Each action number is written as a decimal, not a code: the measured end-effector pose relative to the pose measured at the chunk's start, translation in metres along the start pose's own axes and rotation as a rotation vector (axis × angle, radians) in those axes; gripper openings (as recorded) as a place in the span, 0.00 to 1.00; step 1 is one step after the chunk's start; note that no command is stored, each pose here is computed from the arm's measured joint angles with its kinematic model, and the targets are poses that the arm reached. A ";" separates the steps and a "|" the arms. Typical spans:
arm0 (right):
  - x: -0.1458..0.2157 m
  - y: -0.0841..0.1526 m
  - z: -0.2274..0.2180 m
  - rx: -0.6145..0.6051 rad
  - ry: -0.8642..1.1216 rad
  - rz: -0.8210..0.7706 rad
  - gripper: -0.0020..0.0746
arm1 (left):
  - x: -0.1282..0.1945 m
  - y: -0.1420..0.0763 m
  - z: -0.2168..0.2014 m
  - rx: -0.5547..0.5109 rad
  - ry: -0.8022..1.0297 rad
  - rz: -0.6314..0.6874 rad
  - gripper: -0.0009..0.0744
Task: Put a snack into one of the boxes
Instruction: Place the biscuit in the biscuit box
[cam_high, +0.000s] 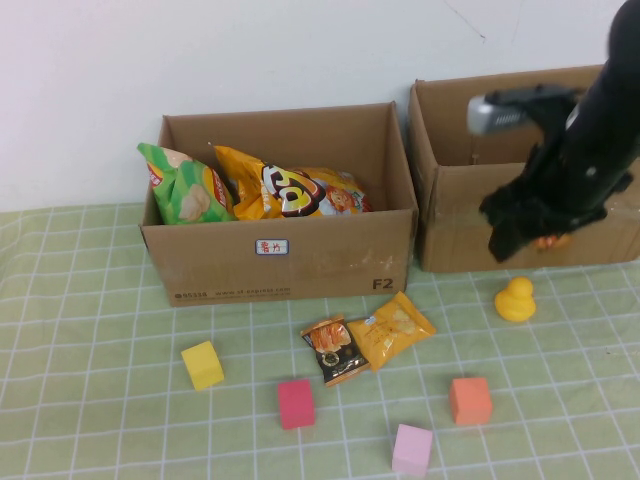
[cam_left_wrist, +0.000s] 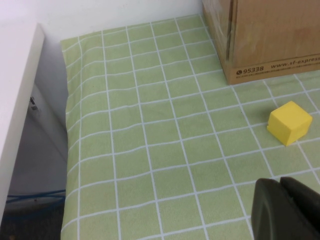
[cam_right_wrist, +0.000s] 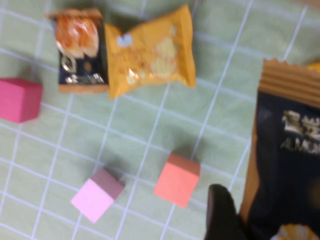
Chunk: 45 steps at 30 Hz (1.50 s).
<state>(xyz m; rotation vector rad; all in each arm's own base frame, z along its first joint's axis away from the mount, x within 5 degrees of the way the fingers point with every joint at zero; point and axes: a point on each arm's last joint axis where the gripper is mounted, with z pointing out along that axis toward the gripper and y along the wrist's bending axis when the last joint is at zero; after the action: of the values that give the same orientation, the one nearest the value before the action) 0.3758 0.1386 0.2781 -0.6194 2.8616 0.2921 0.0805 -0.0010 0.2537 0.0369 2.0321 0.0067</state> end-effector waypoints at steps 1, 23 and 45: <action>0.001 0.001 -0.007 0.003 -0.022 -0.010 0.53 | 0.000 0.000 0.000 0.000 0.000 0.000 0.01; -0.048 -0.008 -0.056 0.225 -0.588 -0.142 0.53 | 0.000 0.000 0.000 0.004 0.000 -0.007 0.01; -0.099 -0.054 0.016 0.250 -0.575 0.049 0.68 | 0.000 0.000 0.000 0.002 0.000 -0.003 0.01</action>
<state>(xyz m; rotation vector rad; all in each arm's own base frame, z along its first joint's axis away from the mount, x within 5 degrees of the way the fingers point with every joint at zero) 0.4889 0.1325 0.2781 -0.3452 2.3097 0.0924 0.0805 -0.0012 0.2537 0.0347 2.0321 0.0027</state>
